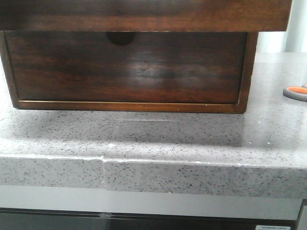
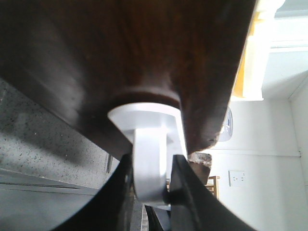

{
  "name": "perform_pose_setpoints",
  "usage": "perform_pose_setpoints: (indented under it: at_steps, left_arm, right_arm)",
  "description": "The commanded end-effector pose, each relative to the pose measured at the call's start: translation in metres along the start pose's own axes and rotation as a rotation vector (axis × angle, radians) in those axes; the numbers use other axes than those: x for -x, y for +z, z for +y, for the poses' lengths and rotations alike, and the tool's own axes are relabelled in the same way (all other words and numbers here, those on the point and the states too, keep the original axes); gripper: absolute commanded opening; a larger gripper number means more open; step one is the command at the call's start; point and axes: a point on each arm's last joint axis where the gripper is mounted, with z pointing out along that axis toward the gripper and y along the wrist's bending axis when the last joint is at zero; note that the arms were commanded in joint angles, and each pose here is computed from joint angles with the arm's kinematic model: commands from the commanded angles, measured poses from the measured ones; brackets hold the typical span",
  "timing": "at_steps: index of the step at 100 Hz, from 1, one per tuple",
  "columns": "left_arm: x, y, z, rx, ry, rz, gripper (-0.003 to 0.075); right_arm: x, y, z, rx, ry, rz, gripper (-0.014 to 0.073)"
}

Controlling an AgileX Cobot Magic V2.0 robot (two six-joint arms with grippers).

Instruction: Put scissors in drawer with both arms

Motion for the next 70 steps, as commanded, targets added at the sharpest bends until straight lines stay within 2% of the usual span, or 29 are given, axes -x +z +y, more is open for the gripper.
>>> perform_pose_setpoints:
  at_steps: [1, 11, 31, 40, 52, 70]
  left_arm:
    - [-0.014, -0.007, -0.023, -0.104, 0.132, 0.118, -0.0018]
    - [-0.013, -0.006, -0.023, -0.101, 0.13, 0.108, 0.0021]
    - [-0.012, -0.006, -0.023, -0.098, 0.127, 0.098, 0.0337]
    - [-0.012, -0.007, -0.023, -0.101, 0.125, 0.095, 0.0432]
    - [-0.015, -0.011, -0.027, -0.129, 0.13, 0.094, 0.049]
    - [-0.022, -0.026, -0.035, -0.179, 0.099, 0.059, 0.0495]
  right_arm:
    - [0.013, -0.001, 0.004, 0.014, 0.004, -0.07, 0.0382]
    - [0.013, -0.001, 0.004, 0.014, 0.004, -0.07, 0.0382]
    - [0.013, -0.001, 0.004, 0.014, 0.004, -0.07, 0.0382]
    - [0.013, -0.001, 0.004, 0.014, 0.004, -0.07, 0.0382]
    - [0.013, -0.001, 0.004, 0.014, 0.004, -0.07, 0.0382]
    - [0.013, -0.001, 0.004, 0.014, 0.004, -0.07, 0.0382]
